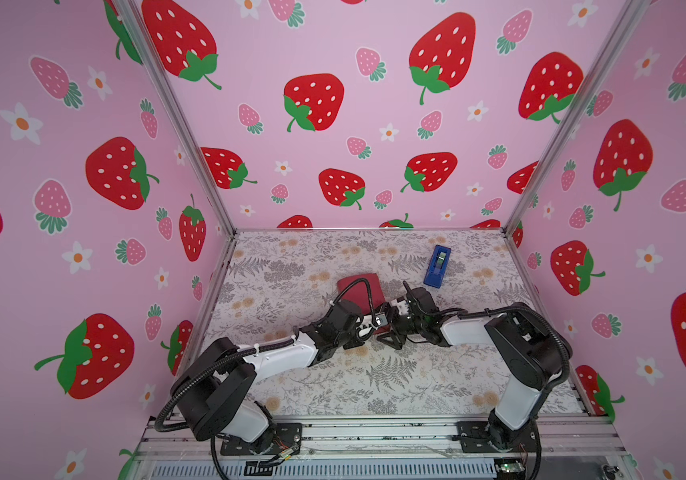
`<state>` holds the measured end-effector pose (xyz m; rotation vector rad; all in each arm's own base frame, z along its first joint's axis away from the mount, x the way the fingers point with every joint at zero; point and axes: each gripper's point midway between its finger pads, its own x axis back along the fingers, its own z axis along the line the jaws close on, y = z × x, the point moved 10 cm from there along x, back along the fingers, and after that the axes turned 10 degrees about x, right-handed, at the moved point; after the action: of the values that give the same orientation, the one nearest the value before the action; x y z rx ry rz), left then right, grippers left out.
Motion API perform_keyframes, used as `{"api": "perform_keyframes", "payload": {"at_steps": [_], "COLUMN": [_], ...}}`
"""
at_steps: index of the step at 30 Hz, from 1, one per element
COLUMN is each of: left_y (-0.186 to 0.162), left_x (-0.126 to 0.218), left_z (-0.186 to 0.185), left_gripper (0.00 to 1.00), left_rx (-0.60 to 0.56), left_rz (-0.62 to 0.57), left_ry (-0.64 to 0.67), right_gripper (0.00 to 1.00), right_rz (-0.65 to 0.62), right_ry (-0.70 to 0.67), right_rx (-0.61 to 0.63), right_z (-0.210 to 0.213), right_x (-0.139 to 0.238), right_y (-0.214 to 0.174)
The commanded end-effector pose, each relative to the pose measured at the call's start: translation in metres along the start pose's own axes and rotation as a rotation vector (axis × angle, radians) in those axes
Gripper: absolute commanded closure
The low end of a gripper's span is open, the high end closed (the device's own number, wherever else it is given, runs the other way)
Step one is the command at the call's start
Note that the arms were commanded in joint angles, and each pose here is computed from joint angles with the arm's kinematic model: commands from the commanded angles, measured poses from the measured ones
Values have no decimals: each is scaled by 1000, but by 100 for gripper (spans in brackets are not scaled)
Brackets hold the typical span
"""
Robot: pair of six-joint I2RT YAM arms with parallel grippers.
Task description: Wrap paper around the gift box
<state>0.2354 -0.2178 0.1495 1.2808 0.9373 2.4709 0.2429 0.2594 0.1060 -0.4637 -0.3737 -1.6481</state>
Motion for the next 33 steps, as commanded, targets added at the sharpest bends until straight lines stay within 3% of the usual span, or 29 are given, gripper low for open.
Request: {"api": "perform_keyframes", "payload": {"at_steps": [1,21,33], "left_y": [-26,-25,-25], "left_x": [-5,-5,-5], "left_z": [-22,-22,-23], "left_gripper": [71,73,73], "left_rx": [-34,-37,-41], "left_rz": [143,144,148], "left_ry": [-138,-146,-152], "right_gripper": [0,0,0], "right_rz": [-48,-61,-126], "right_ry": [-80,-93,-210], "right_rx": [-68,-211,-279], "right_z": [-19,-34,-35], "right_x": [3,0,12], "right_y": [-1,5,2]}}
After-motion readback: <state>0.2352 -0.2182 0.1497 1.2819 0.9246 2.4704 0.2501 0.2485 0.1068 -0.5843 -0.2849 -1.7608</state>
